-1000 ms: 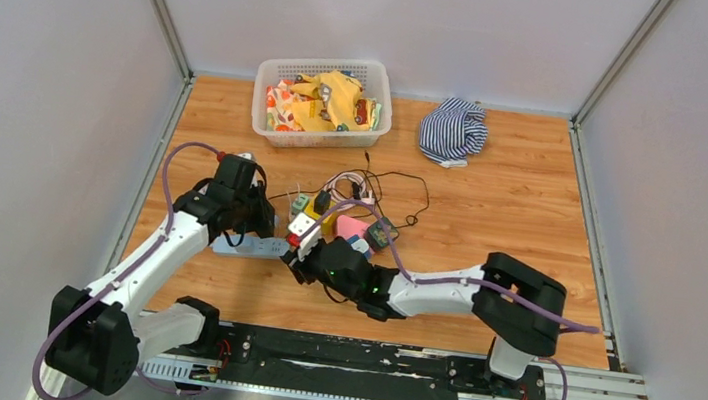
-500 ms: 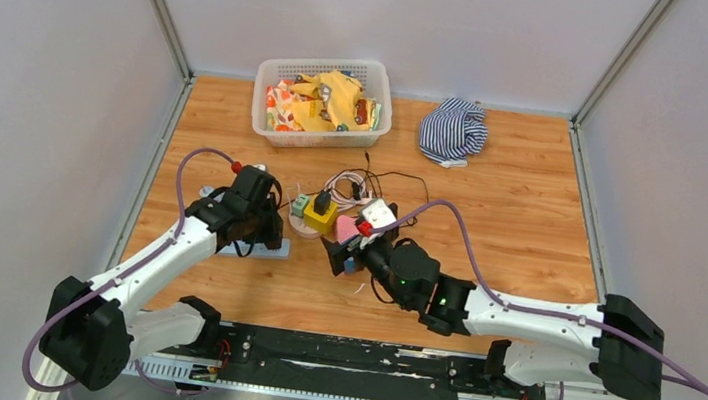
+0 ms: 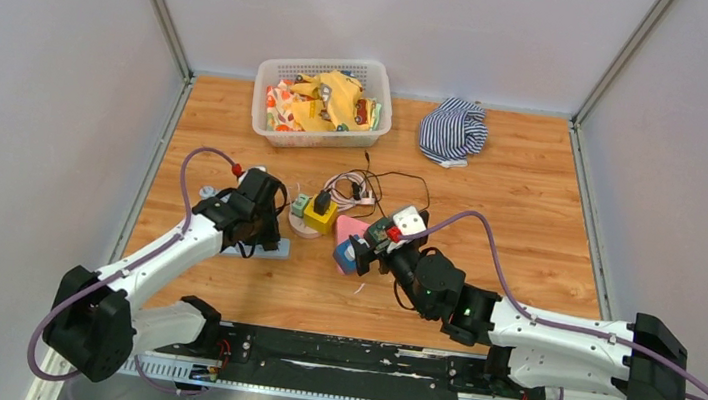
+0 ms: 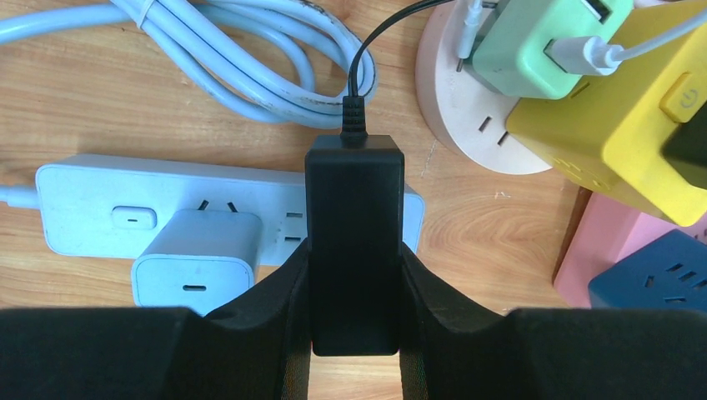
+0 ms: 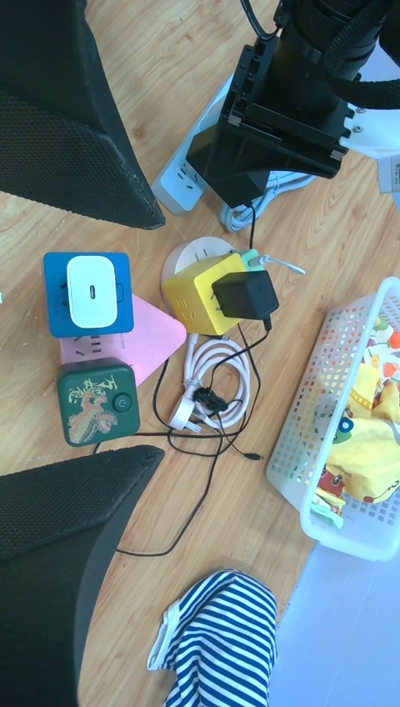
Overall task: Insert the plug
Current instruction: Insert the plug into the socket.
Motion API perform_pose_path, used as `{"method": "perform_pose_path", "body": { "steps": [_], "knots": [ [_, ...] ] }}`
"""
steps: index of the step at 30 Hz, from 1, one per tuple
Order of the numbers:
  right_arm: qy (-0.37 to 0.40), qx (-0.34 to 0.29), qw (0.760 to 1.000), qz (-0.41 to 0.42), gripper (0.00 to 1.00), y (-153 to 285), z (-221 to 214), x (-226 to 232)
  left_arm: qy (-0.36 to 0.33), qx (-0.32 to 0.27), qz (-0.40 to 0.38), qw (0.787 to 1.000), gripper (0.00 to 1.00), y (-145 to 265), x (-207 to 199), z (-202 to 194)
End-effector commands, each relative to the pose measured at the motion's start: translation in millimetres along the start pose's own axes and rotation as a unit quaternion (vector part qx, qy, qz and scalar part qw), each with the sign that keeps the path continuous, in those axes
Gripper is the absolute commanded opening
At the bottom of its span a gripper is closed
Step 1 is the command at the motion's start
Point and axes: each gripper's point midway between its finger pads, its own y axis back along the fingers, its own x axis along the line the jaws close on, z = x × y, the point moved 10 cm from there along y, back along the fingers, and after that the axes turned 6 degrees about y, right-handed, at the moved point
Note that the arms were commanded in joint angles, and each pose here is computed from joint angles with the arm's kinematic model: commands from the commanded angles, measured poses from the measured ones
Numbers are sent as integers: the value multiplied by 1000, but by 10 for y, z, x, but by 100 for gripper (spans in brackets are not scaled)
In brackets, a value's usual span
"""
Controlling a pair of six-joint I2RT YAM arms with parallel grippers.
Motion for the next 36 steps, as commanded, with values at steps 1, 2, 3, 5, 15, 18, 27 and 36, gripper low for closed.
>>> {"method": "perform_pose_path", "body": {
  "steps": [1, 2, 3, 5, 15, 18, 27, 36],
  "knots": [
    [3, 1, 1000, -22, 100, -3, -37, -72, -5, -22, 2, 1000, 0, -5, -73, 72],
    [4, 2, 1000, -22, 100, 0, -46, -74, -5, -21, 3, 1000, 0, -9, -75, 63],
    [3, 2, 1000, -23, 100, 3, -51, -79, -6, -20, 4, 1000, 0, -17, -72, 51],
    [1, 1, 1000, -23, 100, 14, -53, -85, -11, -19, 9, 1000, 0, -28, -81, 31],
    [-2, 0, 1000, -24, 100, 33, -74, -101, -31, -13, 20, 999, 0, -76, -123, -32],
    [-2, 2, 1000, -24, 100, 28, -91, -97, -39, -17, 27, 999, 0, -94, -120, -18],
    [-3, 1, 1000, -27, 100, 37, -104, -109, -70, -13, 32, 997, 0, -125, -111, -19],
    [-4, 0, 999, -31, 100, 39, -117, -123, -94, 18, 41, 995, 0, -209, -65, -201]
  ]
}}
